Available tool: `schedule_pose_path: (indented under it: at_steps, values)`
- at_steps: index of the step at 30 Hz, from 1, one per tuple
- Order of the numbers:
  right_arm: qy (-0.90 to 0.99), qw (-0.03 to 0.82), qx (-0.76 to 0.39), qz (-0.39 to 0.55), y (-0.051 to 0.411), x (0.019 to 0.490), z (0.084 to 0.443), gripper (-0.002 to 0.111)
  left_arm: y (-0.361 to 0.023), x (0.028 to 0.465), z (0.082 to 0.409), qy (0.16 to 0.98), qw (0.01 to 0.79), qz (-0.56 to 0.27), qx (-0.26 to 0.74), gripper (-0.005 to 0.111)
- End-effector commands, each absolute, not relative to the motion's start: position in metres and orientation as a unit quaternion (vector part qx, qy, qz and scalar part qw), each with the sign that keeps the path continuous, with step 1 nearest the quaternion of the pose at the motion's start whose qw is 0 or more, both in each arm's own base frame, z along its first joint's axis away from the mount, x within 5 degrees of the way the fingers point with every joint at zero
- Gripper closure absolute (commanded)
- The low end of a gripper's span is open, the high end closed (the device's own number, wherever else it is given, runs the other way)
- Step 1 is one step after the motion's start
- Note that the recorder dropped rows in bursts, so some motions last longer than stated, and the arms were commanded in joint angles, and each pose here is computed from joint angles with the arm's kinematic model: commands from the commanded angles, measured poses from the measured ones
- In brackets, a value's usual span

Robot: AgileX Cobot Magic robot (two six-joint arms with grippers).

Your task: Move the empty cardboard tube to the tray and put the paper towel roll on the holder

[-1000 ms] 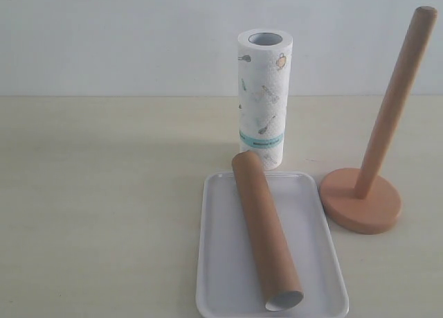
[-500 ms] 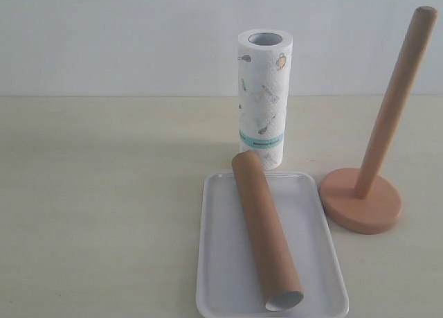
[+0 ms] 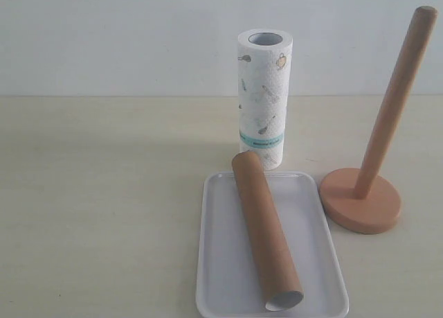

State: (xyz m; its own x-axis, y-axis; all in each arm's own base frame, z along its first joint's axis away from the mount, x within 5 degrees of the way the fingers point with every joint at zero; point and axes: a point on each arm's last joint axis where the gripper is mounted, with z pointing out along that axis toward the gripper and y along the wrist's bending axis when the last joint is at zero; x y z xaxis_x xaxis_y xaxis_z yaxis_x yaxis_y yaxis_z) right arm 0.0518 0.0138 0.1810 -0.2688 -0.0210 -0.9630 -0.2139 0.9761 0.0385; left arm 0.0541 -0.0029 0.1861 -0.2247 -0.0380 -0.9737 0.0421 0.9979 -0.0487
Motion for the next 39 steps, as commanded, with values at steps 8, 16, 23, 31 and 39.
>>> schedule_pose_path:
  at_steps: [8,16,23,31,39]
  values:
    - [0.791,0.603,-0.073,0.079,0.013,0.052,0.181,0.108,-0.003,0.054,0.185,0.78,0.624,-0.034,-0.001,0.103]
    - [0.791,0.603,-0.073,0.079,0.013,0.052,0.181,0.108,-0.003,0.054,0.185,0.78,0.624,-0.034,-0.001,0.103]
    - [0.791,0.603,-0.073,0.079,0.013,0.052,0.181,0.108,-0.003,0.054,0.185,0.78,0.625,-0.032,0.001,0.103]
    - [0.791,0.603,-0.073,0.079,0.013,0.052,0.181,0.108,-0.003,0.054,0.186,0.779,0.627,-0.035,-0.002,0.103]
    - [0.791,0.603,-0.073,0.079,0.013,0.052,0.181,0.108,-0.006,0.037,0.278,0.647,0.738,-0.17,-0.083,0.103]
